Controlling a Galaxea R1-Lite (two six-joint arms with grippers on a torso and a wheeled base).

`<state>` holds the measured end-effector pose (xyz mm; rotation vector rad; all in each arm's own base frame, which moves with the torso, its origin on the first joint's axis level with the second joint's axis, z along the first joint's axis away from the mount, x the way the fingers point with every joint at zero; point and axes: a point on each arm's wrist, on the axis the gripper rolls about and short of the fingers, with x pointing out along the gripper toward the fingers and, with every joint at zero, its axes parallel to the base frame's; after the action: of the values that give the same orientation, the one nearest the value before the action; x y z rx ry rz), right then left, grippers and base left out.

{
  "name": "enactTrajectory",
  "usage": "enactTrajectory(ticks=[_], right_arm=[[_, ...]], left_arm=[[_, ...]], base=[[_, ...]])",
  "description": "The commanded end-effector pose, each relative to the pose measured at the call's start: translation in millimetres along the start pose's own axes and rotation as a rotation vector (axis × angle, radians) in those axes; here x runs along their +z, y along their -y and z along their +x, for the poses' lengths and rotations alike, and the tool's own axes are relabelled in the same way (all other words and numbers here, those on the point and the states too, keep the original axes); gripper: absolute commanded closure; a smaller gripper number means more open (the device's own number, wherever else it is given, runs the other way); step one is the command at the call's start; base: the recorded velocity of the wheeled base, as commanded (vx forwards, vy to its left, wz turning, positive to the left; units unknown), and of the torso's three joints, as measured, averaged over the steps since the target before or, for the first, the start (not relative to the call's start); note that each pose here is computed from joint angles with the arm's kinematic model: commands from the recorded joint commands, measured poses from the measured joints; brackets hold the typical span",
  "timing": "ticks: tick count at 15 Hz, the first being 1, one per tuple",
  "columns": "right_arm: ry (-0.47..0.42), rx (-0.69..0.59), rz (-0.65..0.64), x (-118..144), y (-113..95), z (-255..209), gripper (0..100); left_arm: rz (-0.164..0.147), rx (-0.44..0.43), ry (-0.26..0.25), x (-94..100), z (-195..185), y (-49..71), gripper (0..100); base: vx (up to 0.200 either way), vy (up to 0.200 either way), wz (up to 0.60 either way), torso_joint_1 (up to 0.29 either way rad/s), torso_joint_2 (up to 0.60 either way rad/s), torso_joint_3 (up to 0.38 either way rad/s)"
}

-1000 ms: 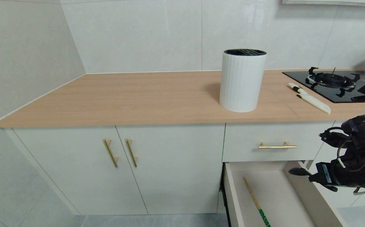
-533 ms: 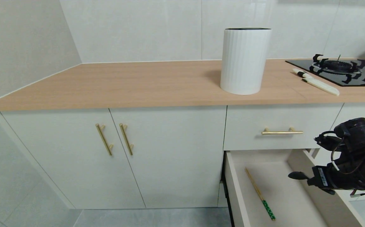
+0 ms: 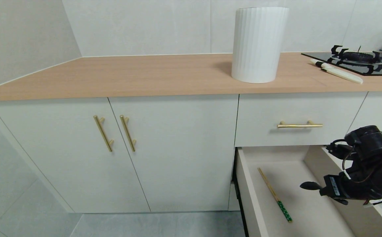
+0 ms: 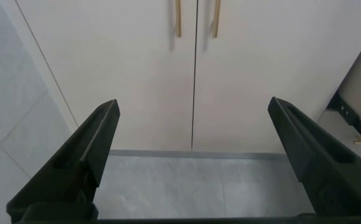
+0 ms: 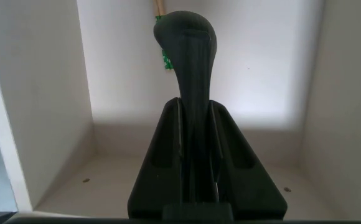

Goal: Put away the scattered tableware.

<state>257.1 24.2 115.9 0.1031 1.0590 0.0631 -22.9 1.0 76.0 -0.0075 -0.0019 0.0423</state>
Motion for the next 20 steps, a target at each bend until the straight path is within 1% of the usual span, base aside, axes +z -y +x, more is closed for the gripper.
enactTrajectory(ticks=[1,3,5,7,8,9,10,11,15,16,19,20], right_arm=[[0.0,0.001,-0.002,0,0,2,100],[-0.003,0.002,-0.003,1,-1,4,100],[-0.048,0.0,-0.016,-1,-4,19,100],[-0.058,-0.048,-0.031,-1,-7,46,100],[-0.034,-0.063,-0.032,-1,-6,62,100],[-0.034,-0.063,-0.032,-1,-6,62,100],[0.035,-0.085,-0.032,-2,-4,94,100],[0.056,-0.108,-0.031,-3,-2,110,100],[0.1,-0.134,-0.032,-8,1,153,100],[0.092,-0.137,-0.036,-11,2,162,100],[0.111,-0.136,-0.05,-14,2,176,100],[0.116,-0.159,-0.061,-16,4,182,100]], left_arm=[[0.0,0.001,0.0,0.0,0,0.0,0],[0.0,0.001,0.0,0.0,0,0.0,0],[0.0,0.001,0.0,0.0,0,0.0,0],[0.0,0.001,0.0,0.0,0,0.0,0],[0.0,0.001,0.0,0.0,0,0.0,0],[0.0,0.001,0.0,0.0,0,0.0,0],[0.0,0.001,0.0,0.0,0,0.0,0],[0.0,0.001,0.0,0.0,0,0.0,0],[0.0,0.001,0.0,0.0,0,0.0,0],[0.0,0.001,0.0,0.0,0,0.0,0],[0.0,0.001,0.0,0.0,0,0.0,0],[0.0,0.001,0.0,0.0,0,0.0,0]], base=[[0.0,0.0,0.0,0.0,0.0,0.0],[0.0,0.0,0.0,0.0,0.0,0.0],[0.0,0.0,0.0,0.0,0.0,0.0],[0.0,0.0,0.0,0.0,0.0,0.0],[0.0,0.0,0.0,0.0,0.0,0.0],[0.0,0.0,0.0,0.0,0.0,0.0],[0.0,0.0,0.0,0.0,0.0,0.0],[0.0,0.0,0.0,0.0,0.0,0.0],[0.0,0.0,0.0,0.0,0.0,0.0],[0.0,0.0,0.0,0.0,0.0,0.0],[0.0,0.0,0.0,0.0,0.0,0.0],[0.0,0.0,0.0,0.0,0.0,0.0]])
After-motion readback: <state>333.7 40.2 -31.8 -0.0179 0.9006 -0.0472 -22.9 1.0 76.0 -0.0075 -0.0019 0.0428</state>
